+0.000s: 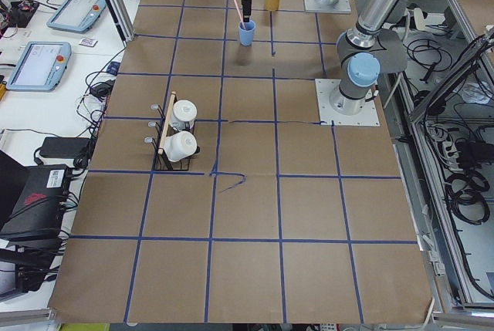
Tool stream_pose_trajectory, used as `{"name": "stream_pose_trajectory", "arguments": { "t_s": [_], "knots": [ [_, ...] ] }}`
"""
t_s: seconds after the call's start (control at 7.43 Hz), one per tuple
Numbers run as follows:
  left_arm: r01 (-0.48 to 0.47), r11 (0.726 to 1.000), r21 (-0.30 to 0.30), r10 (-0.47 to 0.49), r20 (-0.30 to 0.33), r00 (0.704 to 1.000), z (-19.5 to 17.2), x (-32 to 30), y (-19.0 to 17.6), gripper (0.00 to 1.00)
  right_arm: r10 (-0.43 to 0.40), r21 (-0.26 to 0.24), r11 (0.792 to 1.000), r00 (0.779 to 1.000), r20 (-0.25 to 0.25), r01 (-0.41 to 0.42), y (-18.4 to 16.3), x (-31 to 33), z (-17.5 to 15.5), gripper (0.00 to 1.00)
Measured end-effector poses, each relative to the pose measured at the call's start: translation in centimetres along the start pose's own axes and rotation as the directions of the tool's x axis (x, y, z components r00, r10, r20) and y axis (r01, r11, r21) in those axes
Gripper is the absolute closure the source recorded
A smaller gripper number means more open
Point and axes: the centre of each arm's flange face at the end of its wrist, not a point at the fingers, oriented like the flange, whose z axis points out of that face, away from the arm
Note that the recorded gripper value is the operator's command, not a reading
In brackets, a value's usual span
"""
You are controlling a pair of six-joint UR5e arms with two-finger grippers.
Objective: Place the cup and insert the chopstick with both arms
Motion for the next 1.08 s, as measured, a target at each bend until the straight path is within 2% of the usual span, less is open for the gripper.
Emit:
{"name": "stream_pose_trajectory", "arguments": {
  "t_s": [0.54,0.67,0.81,1.08],
  "knots": [
    [-0.001,1.0,0.001,0.001,-0.001,1.0,-0.1,0.0,0.1,0.0,-0.042,0.035,0.998,0.999,-0.018,0.042,-4.1,4.0,-2.0,0.0],
    [-0.001,1.0,0.001,0.001,0.0,1.0,-0.1,0.0,0.1,0.0,-0.095,0.016,0.995,0.994,-0.046,0.096,-5.6,6.2,-2.6,0.0],
    [0.0,1.0,0.001,0.0,0.0,1.0,-0.1,0.0,0.1,0.0,-0.171,-0.032,0.985,0.982,-0.081,0.169,-7.2,9.3,-3.2,0.0],
    [0.0,1.0,0.001,0.0,0.0,1.0,-0.1,0.0,0.1,0.0,-0.306,-0.128,0.948,0.946,-0.104,0.292,-9.1,14.1,-4.1,0.0]
  ]
}}
